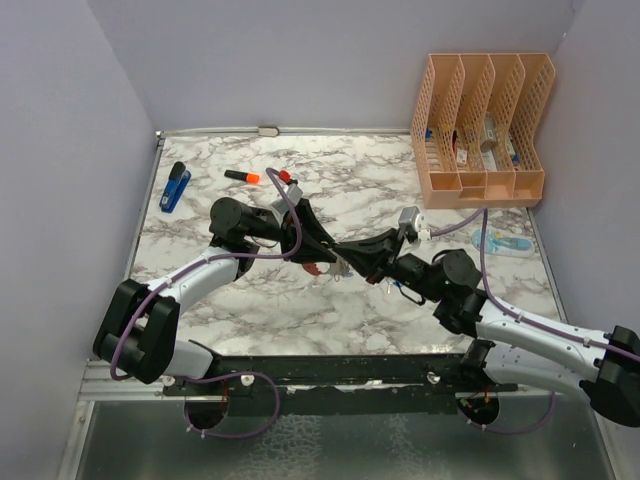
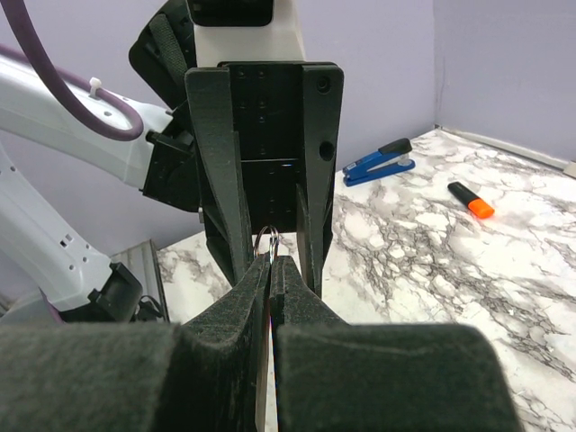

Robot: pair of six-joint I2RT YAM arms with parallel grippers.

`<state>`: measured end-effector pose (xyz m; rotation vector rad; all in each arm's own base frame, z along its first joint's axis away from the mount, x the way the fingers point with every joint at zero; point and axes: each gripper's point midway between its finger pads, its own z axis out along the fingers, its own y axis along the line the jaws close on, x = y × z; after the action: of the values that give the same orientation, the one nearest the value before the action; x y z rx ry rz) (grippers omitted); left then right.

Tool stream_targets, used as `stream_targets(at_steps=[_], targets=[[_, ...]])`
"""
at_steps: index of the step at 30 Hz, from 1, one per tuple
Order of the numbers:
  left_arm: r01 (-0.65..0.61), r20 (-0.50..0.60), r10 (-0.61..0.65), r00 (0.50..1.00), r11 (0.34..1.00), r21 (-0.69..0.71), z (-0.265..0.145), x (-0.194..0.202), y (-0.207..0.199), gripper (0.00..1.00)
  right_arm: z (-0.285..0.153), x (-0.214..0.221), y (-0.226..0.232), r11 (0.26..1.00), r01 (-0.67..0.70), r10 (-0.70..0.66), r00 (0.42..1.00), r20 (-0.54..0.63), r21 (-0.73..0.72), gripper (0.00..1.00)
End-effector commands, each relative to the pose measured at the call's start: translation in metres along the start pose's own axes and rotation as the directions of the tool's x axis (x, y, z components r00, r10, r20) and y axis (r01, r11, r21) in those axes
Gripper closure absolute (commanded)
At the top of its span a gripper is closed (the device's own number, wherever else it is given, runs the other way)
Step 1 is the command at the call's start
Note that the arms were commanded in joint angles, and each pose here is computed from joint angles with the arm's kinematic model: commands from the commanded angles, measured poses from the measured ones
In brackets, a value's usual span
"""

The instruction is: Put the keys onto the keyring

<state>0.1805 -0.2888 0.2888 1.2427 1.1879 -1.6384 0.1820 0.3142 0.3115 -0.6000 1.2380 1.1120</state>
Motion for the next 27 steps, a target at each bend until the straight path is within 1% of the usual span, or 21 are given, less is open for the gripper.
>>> stream_targets(at_steps=[1, 21, 22, 24, 25, 27], targets=[[-0.056, 0.0, 0.056, 0.998, 0.998, 0.012, 0.0003, -0.0117, -0.0038, 0.65, 0.0049, -0.0244, 0.0128, 0.999, 0.02, -0.016, 0.997, 0.073, -0.049, 0.99], [-0.067, 0.014, 0.067, 0.998, 0.998, 0.015, -0.0003, -0.0197, -0.0085, 0.66, 0.004, -0.0175, 0.0111, 0.999, 0.014, -0.012, 0.998, 0.063, -0.036, 0.99], [-0.067, 0.014, 0.066, 0.998, 0.998, 0.015, -0.0004, -0.0196, -0.0085, 0.69, 0.0036, -0.0175, 0.0111, 0.999, 0.014, -0.012, 0.998, 0.064, -0.035, 0.99], [-0.06, 0.011, 0.06, 0.998, 0.998, 0.01, -0.0006, -0.0174, -0.006, 0.77, 0.0031, -0.0192, 0.0119, 0.999, 0.015, -0.012, 0.998, 0.068, -0.038, 0.99], [-0.056, 0.009, 0.056, 0.998, 0.998, 0.006, -0.0006, -0.016, -0.0044, 0.8, 0.0034, -0.021, 0.0126, 0.999, 0.014, -0.011, 0.997, 0.071, -0.04, 0.99], [-0.047, 0.008, 0.047, 0.999, 0.999, -0.002, -0.0007, -0.0142, -0.0016, 0.8, 0.0037, -0.0216, 0.0136, 0.999, 0.013, -0.01, 0.997, 0.07, -0.044, 0.99]])
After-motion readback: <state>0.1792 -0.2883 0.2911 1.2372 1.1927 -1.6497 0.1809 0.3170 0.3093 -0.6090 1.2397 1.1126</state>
